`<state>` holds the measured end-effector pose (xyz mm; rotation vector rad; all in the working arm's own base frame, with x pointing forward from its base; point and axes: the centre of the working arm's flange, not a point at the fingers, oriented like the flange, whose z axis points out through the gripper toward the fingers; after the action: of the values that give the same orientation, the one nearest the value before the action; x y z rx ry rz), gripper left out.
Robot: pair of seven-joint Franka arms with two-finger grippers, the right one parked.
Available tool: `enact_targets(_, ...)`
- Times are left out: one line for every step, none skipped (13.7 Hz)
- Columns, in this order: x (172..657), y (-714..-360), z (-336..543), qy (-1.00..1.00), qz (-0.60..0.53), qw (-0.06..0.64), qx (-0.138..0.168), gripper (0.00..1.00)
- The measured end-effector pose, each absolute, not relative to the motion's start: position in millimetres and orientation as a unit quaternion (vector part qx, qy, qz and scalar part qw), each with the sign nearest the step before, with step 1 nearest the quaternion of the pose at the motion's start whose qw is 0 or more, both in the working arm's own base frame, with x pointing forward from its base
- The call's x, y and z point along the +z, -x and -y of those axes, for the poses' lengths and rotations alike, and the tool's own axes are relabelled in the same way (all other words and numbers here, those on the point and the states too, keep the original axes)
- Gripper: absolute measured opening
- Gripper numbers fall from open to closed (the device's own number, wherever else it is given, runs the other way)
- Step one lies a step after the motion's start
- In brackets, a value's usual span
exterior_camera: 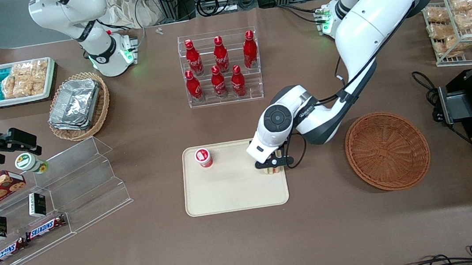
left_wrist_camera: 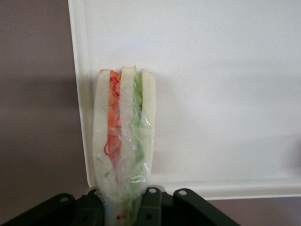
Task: Place sandwich from basket to tray
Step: 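Lower the sandwich onto the tray beside the cup and open the left gripper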
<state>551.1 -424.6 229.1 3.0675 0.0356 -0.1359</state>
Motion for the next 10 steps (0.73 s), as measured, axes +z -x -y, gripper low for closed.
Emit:
enact_targets(228,-556,422,-0.998,-0.015,0.041,-0.037,0.2)
enact_targets(226,-562,417,-0.998,-0.021,0.045,-0.029,0.2)
enact_targets(226,-567,414,-0.998,-0.026,0.049,-0.022,0.2)
enact_targets(227,-571,413,-0.998,-0.028,0.053,-0.017,0.2)
enact_targets(230,-574,413,-0.998,-0.03,0.055,-0.013,0.2)
enact_targets(231,-576,413,-0.998,-0.031,0.056,-0.01,0.2)
enact_targets(231,-578,412,-0.998,-0.032,0.054,-0.008,0.2)
enact_targets(230,-578,411,-0.998,-0.032,0.053,-0.007,0.21)
enact_targets(229,-578,412,-0.998,-0.032,0.053,-0.007,0.24)
enact_targets(228,-577,413,-0.998,-0.031,0.053,-0.007,0.32)
